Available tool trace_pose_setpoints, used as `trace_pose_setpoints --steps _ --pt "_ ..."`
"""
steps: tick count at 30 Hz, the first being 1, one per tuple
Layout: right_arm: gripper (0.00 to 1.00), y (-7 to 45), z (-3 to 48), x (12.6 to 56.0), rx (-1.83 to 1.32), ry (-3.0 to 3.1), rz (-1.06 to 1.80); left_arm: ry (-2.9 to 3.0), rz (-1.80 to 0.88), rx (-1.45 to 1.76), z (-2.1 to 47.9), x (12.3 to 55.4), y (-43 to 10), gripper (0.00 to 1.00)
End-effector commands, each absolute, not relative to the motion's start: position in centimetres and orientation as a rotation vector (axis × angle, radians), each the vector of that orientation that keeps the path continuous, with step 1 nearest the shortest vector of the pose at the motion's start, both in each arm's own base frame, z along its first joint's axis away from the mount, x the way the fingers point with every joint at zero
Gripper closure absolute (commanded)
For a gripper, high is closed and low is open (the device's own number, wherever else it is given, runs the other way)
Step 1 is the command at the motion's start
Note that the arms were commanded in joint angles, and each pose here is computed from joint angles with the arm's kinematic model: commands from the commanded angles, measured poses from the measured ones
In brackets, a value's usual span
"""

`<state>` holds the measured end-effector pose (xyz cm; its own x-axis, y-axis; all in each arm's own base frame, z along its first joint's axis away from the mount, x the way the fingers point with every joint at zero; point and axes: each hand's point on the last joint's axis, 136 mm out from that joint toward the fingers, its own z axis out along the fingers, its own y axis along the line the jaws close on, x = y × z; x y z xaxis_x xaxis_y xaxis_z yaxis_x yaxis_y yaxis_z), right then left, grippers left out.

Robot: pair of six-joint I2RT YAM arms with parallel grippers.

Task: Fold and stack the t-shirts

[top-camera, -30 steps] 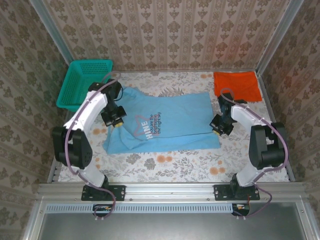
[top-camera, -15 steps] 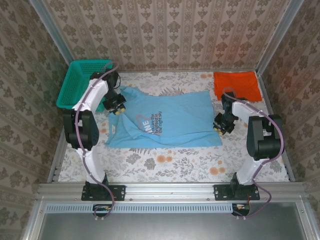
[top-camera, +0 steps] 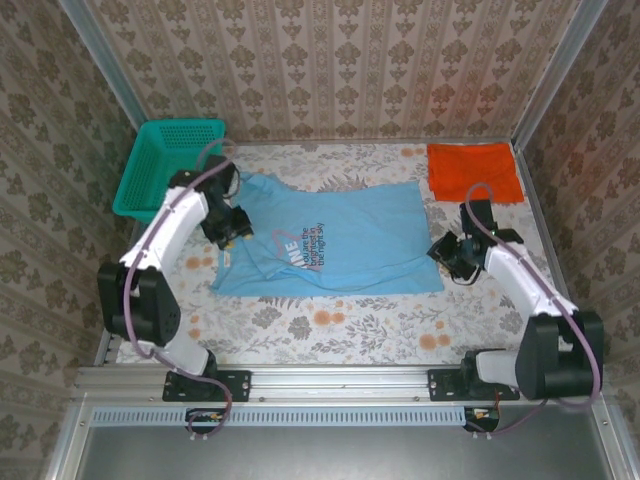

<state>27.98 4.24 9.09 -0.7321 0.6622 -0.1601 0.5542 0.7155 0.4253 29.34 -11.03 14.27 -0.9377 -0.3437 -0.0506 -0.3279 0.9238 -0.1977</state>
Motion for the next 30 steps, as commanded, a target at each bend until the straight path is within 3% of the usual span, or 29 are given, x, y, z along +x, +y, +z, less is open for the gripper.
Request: trace_pose_setpoints --steps 1,3,7,11,17,23,26,30 --pt "0.71 6.5 8.0 27.5 0.908 2.618 0.654 3.074 -0.358 -0.466 10.7 27.2 -13.6 0.68" --pt "0.78 7.0 6.6 26.9 0.920 2.672 0.640 3.094 -0.319 -0.483 8.6 26.2 -13.4 0.70" --pt "0.83 8.2 4.2 27.1 0.896 2.756 0.643 3.095 -0.165 -0.510 5.1 25.7 -11.0 0.73" --pt "0.85 6.9 1.8 26.2 0.989 2.840 0.487 3.114 -0.026 -0.534 2.7 25.1 -8.8 0.73" --pt "0.83 4.9 0.2 23.7 1.162 2.872 0.317 3.119 0.157 -0.820 1.0 21.8 -4.7 0.71" --pt "0.70 3.8 0.0 22.8 1.381 2.800 0.329 3.106 0.203 -0.994 0.4 19.8 -2.7 0.69" --pt "0.55 3.5 -0.1 22.3 1.451 2.773 0.351 3.103 0.230 -1.060 0.4 18.6 -2.0 0.67" --pt "0.43 3.1 0.6 22.2 1.447 2.760 0.375 3.056 0.135 -1.139 0.7 17.9 -1.8 0.62"
